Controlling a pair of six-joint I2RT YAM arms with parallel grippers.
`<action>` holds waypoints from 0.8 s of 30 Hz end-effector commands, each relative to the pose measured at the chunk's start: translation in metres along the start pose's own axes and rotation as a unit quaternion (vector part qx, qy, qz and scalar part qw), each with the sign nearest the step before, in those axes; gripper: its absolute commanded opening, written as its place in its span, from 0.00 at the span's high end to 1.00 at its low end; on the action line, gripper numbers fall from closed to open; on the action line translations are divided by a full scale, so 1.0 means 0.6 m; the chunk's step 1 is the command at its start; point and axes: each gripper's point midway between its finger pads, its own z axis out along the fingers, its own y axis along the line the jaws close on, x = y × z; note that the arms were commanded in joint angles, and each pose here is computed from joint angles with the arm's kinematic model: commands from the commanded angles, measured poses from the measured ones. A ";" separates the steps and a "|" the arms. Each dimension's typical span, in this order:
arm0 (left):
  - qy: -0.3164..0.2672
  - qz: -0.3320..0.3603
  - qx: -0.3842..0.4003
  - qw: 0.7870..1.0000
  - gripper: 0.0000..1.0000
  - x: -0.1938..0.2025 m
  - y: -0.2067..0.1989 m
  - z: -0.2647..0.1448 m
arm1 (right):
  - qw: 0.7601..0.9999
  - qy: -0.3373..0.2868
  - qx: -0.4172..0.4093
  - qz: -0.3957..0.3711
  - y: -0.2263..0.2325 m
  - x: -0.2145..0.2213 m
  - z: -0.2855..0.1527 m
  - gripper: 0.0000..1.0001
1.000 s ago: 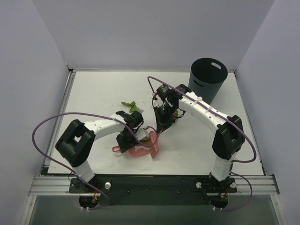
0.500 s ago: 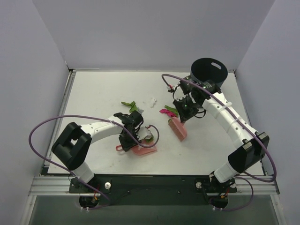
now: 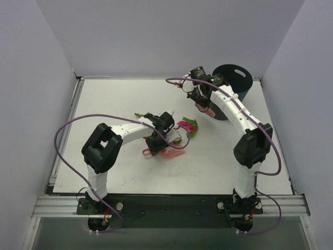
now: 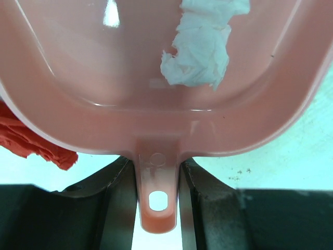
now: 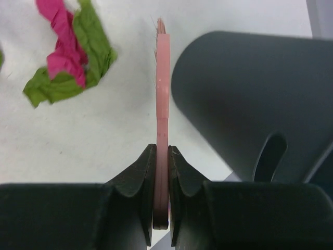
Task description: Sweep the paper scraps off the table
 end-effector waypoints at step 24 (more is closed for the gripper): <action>0.032 -0.015 0.000 0.999 1.00 -0.065 0.023 0.018 | 0.973 0.023 -0.216 0.078 0.176 -0.051 0.004 1.00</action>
